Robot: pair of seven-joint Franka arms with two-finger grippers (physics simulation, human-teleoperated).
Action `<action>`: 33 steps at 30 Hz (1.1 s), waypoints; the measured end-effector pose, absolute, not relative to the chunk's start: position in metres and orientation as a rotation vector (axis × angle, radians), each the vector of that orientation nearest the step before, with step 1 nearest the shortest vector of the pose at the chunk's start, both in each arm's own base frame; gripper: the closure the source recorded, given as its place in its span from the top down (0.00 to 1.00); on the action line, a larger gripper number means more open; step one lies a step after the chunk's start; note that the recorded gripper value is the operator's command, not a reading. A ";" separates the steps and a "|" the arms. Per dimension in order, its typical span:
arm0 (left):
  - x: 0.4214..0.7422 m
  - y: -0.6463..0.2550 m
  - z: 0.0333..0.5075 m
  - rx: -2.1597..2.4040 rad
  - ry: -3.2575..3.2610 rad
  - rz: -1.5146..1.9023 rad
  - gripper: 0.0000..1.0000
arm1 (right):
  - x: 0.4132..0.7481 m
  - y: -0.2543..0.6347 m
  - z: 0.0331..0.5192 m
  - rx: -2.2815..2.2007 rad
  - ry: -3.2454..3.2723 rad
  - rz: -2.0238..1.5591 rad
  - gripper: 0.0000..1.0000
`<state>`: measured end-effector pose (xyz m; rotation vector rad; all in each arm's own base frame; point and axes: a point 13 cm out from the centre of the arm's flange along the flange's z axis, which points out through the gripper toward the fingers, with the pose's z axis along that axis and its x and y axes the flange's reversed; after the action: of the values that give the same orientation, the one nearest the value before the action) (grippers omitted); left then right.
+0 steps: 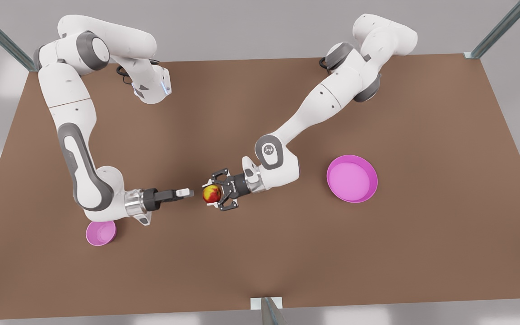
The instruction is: Use the left arm to pick up the apple from the plate, transfer it to the gripper of the right arm, and then use the right arm to place it into the bowl
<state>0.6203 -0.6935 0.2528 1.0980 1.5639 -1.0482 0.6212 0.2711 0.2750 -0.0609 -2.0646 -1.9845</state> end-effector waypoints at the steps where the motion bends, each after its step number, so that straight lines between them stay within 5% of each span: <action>1: 0.620 -0.694 0.253 1.106 1.555 -1.041 0.46 | 0.621 0.273 0.274 -0.047 -2.069 -1.992 1.00; 33: 0.620 -0.696 0.257 1.222 1.417 -0.911 0.46 | 0.629 0.342 0.248 0.106 -2.234 -2.129 1.00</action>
<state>0.6199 -0.6964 0.2568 1.2225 1.4174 -0.9106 0.6287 0.3425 0.2476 0.1058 -2.2336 -2.1289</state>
